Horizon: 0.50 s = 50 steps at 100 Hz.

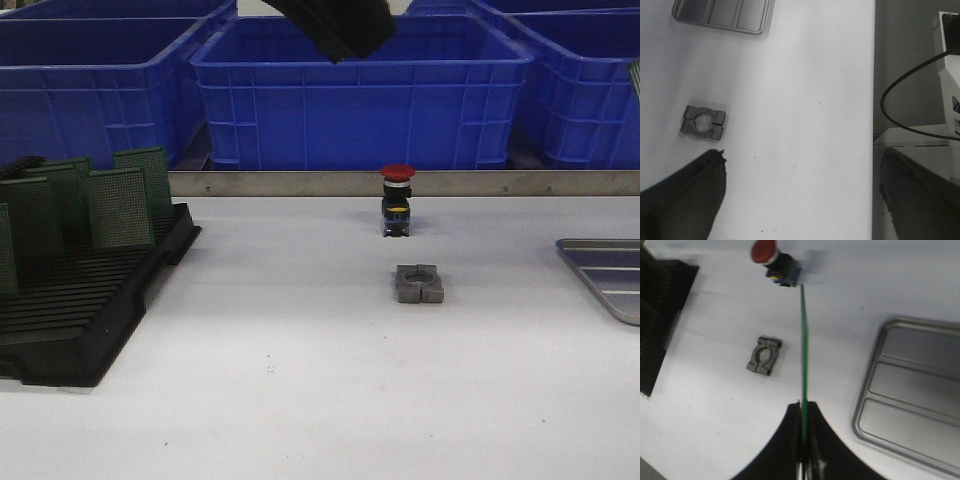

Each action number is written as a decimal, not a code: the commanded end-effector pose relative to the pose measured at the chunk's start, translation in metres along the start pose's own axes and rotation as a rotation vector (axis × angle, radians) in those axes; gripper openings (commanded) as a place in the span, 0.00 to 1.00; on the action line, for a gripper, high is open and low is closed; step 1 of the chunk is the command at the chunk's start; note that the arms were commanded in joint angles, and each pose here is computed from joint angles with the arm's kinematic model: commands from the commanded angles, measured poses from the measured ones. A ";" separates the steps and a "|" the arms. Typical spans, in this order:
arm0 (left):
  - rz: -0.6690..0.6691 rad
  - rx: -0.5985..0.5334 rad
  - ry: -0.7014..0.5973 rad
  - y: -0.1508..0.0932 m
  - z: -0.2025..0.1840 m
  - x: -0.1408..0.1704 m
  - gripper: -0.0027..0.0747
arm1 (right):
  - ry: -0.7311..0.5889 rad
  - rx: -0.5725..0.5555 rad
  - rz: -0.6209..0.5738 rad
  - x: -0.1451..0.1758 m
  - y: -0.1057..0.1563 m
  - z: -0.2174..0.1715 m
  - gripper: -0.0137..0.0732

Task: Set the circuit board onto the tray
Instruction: 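Carry the board with the right gripper and lower it onto the metal tray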

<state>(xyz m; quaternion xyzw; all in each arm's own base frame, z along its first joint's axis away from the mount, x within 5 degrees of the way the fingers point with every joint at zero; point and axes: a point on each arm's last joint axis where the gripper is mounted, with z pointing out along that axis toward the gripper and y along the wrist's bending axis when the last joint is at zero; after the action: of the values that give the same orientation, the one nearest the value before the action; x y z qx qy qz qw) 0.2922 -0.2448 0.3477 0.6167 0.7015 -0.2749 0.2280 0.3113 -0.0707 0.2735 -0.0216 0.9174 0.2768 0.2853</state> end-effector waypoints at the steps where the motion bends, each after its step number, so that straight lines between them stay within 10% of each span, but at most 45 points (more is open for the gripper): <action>1: 0.026 0.022 -0.077 -0.020 -0.023 -0.017 0.79 | -0.039 -0.015 0.104 -0.008 -0.008 -0.003 0.08; 50: 0.026 0.022 -0.077 -0.020 -0.023 -0.017 0.79 | 0.065 -0.074 0.306 0.008 -0.063 0.059 0.08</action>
<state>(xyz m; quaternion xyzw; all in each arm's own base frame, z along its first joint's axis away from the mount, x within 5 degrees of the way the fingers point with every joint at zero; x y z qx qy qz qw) 0.2921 -0.2448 0.3476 0.6169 0.7014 -0.2754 0.2272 0.3423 -0.0917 0.1792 0.0957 0.9207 0.3338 0.1783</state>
